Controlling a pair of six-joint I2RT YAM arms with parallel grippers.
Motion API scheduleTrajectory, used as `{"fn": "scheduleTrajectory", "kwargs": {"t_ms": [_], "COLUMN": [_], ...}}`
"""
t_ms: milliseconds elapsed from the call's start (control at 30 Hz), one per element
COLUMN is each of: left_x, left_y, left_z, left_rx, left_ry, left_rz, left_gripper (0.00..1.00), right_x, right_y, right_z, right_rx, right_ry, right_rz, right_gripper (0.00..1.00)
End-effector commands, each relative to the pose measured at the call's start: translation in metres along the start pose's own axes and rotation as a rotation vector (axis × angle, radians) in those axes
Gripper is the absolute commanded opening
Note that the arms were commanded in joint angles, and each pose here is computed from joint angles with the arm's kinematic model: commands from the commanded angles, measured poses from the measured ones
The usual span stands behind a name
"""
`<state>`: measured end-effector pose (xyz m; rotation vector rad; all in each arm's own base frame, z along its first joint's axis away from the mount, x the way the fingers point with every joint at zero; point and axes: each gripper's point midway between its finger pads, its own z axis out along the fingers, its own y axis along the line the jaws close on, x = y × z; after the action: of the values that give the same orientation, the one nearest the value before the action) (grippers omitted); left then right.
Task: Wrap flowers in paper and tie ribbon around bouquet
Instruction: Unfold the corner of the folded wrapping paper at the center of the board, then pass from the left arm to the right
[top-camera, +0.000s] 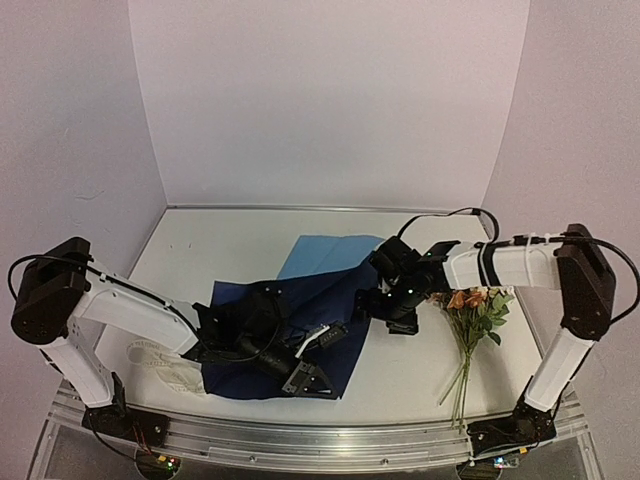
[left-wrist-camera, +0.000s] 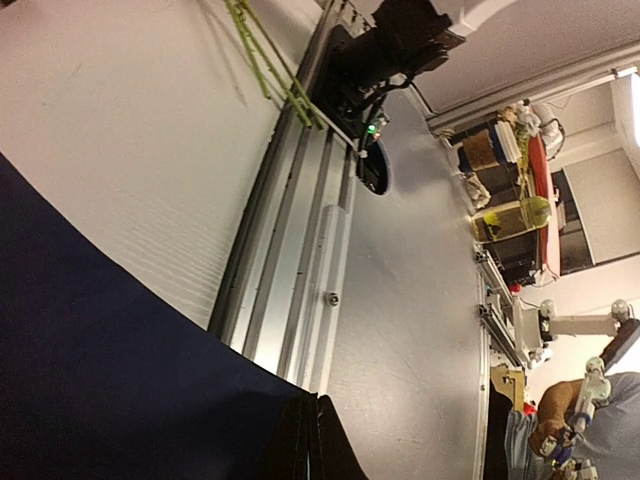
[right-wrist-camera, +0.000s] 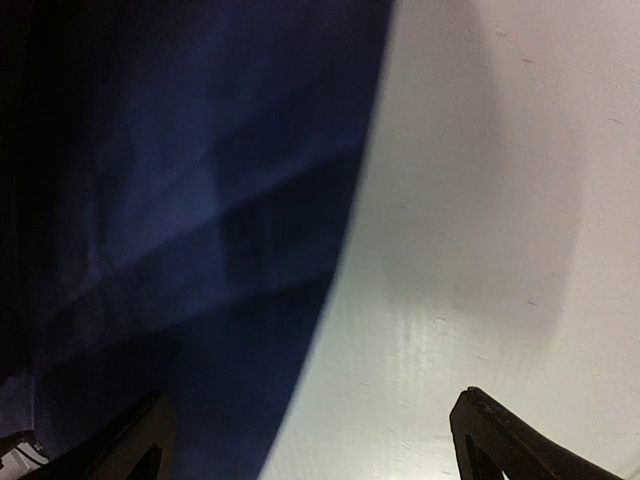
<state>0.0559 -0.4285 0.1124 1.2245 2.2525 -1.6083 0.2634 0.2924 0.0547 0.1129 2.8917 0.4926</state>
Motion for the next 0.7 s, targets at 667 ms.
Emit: {"fn": "scheduleTrajectory", "kwargs": {"t_ms": [667], "left_x": [-0.051], "left_y": [-0.03], "left_z": [-0.024], "left_rx": [0.161], "left_ry": [-0.189], "left_rz": [0.143], "left_gripper": [0.0], "right_x": [0.017], "right_y": [-0.008], "right_z": [0.039], "right_rx": [-0.221], "right_ry": [-0.126], "right_rz": [0.646], "right_gripper": [0.85]}}
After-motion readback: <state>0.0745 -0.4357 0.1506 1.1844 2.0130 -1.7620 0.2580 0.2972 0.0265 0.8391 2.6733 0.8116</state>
